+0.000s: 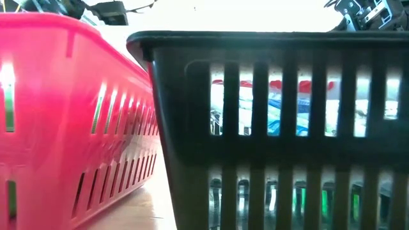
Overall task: Pick & Place Travel size toiletries
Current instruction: Put the green shampoo bottle into the red bin
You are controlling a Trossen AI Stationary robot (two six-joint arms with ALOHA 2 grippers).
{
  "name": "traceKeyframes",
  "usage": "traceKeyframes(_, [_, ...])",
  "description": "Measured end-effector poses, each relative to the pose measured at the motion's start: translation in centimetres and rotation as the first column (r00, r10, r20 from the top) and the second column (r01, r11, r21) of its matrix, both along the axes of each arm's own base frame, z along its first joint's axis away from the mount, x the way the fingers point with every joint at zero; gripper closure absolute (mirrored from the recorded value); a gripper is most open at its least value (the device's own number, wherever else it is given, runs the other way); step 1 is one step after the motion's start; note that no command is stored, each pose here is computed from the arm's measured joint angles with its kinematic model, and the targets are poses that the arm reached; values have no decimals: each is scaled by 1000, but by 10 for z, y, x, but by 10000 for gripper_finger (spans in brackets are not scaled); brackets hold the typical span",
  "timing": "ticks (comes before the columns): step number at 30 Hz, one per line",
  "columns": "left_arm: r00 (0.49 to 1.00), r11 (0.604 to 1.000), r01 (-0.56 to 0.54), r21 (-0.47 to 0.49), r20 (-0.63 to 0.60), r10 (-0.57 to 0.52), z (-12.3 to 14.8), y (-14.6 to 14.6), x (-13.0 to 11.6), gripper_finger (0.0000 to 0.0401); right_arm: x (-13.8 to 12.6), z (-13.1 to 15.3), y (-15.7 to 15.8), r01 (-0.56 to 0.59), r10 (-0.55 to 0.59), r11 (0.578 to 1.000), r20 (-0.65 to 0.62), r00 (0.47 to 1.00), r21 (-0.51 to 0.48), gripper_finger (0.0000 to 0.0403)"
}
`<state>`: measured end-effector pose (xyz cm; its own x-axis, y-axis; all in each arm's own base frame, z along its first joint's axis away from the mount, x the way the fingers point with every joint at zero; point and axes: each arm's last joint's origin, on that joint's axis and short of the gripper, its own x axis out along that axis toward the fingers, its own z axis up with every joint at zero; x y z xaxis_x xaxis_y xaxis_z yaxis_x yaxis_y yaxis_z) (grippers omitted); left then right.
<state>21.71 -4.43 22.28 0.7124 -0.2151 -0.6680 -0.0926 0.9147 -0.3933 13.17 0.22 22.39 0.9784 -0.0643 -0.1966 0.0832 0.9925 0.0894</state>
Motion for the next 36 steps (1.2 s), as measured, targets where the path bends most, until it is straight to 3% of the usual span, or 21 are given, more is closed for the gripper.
traceKeyframes(5, [1000, 996, -15, -92, -22, 13, 0, -39, -10, 226, 0, 0, 0, 3, -3, 1000, 1, 1000, -1, 401])
traceKeyframes(9, [999, 991, -11, -130, 39, 17, 2, -65, -12, 226, 0, 1, 0, 3, -3, 1000, 15, 1000, -2, 401])
traceKeyframes(12, [994, 986, 10, -169, 107, 9, 5, -80, -10, 226, 1, 2, 0, 2, -2, 1000, 25, 1000, -2, 401])
traceKeyframes(19, [993, 983, 42, -178, 114, -22, 14, -110, 7, 226, 1, 2, 0, 2, -2, 1000, 25, 1000, -2, 401])
traceKeyframes(23, [995, 983, 79, -165, 78, -67, 14, -130, 24, 226, 2, 2, 0, 0, 0, 1000, 21, 1000, -2, 401])
traceKeyframes(30, [984, 982, 140, -126, -97, -153, 2, -164, 41, 226, 4, 1, 0, -2, 2, 1000, 20, 1000, -6, 401])
traceKeyframes(36, [974, 978, 169, -126, -132, -186, -10, -184, 50, 226, 4, 1, 0, -3, 3, 1000, 19, 1000, -10, 401])
